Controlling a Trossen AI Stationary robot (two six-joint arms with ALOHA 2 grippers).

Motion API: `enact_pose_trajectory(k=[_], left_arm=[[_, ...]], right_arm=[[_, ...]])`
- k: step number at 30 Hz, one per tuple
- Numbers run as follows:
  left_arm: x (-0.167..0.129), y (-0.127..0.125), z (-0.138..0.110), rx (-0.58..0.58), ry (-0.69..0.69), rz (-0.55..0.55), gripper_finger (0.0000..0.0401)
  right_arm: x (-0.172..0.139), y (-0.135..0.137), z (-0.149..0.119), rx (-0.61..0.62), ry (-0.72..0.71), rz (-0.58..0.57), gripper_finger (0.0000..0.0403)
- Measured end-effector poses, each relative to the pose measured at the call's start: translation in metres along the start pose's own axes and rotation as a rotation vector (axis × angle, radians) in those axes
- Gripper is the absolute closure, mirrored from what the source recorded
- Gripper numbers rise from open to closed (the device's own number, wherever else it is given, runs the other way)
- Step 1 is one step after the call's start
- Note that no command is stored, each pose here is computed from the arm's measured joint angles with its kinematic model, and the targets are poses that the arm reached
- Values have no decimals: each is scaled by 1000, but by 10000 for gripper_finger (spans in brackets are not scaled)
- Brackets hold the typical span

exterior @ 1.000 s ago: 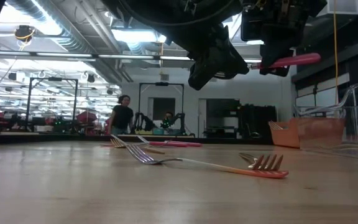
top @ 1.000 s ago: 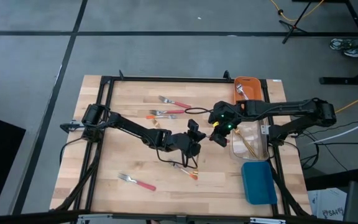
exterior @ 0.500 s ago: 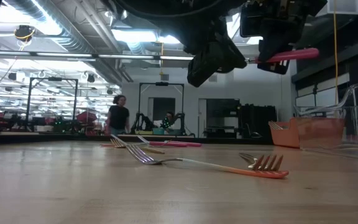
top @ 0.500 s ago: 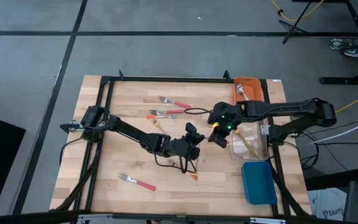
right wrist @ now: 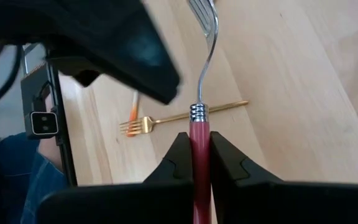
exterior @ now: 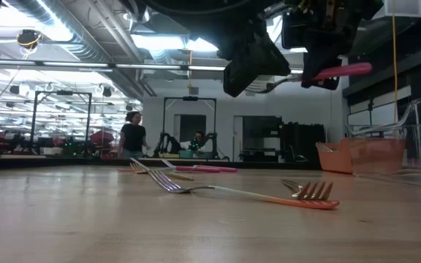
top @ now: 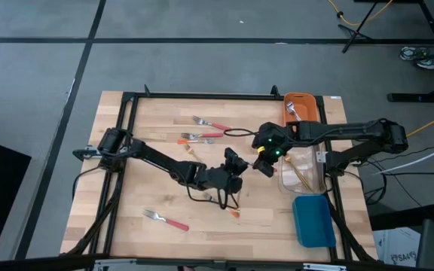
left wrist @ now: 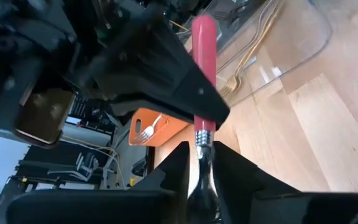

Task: Sort silverware by color (type)
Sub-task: Put the pink fork into the blue bin

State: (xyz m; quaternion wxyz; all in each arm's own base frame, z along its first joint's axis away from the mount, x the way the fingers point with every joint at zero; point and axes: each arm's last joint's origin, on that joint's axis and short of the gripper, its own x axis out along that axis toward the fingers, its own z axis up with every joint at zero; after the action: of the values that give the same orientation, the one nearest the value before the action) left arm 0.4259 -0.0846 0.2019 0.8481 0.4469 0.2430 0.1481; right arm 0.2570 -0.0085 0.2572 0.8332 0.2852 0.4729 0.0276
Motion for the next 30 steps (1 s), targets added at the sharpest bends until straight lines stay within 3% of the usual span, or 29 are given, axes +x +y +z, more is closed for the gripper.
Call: enact_pose_trajectory(k=[11, 20, 30], left_arm=[[-5, -3, 6, -67, -22, 5, 317], [-27, -18, 23, -108, -69, -2, 316], [-30, -19, 23, -133, 13, 83, 316]], right_arm=[[-5, 2, -2, 16, -6, 8, 397], [-41, 8, -18, 104, -73, -46, 397], [-57, 49, -55, 139, -154, -86, 397]])
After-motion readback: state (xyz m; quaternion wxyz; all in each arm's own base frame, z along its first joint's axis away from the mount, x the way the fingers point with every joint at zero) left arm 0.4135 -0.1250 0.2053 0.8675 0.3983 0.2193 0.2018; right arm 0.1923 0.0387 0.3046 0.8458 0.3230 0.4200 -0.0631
